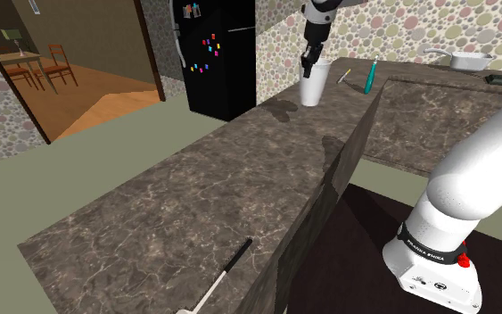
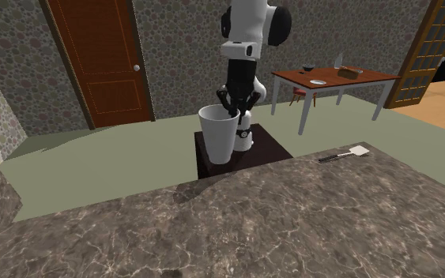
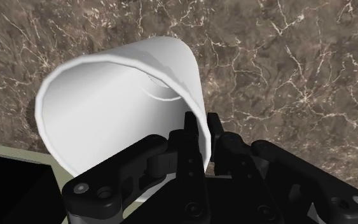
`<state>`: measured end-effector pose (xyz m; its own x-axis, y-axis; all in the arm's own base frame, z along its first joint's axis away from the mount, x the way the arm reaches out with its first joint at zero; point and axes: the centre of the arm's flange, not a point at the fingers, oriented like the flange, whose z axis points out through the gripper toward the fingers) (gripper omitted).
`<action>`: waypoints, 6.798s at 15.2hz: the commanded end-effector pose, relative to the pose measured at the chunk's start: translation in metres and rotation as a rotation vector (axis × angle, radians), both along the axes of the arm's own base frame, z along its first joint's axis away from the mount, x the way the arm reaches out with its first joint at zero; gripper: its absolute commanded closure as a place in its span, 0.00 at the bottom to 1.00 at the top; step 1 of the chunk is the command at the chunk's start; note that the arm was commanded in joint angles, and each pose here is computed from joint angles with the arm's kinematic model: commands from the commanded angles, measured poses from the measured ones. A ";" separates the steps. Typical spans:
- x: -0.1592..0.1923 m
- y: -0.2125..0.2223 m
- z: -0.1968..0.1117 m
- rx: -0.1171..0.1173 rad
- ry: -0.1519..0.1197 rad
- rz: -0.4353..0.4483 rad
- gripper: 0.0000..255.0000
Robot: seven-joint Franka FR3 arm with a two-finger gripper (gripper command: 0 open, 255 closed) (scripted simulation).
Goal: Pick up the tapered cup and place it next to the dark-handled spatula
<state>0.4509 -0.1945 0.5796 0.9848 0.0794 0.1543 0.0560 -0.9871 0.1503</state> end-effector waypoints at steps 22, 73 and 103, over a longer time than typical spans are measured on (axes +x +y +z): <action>0.009 0.238 0.025 0.000 0.000 0.000 1.00; 0.016 0.433 -0.164 0.000 0.000 0.000 1.00; 0.008 0.440 -0.145 0.000 0.000 0.000 0.00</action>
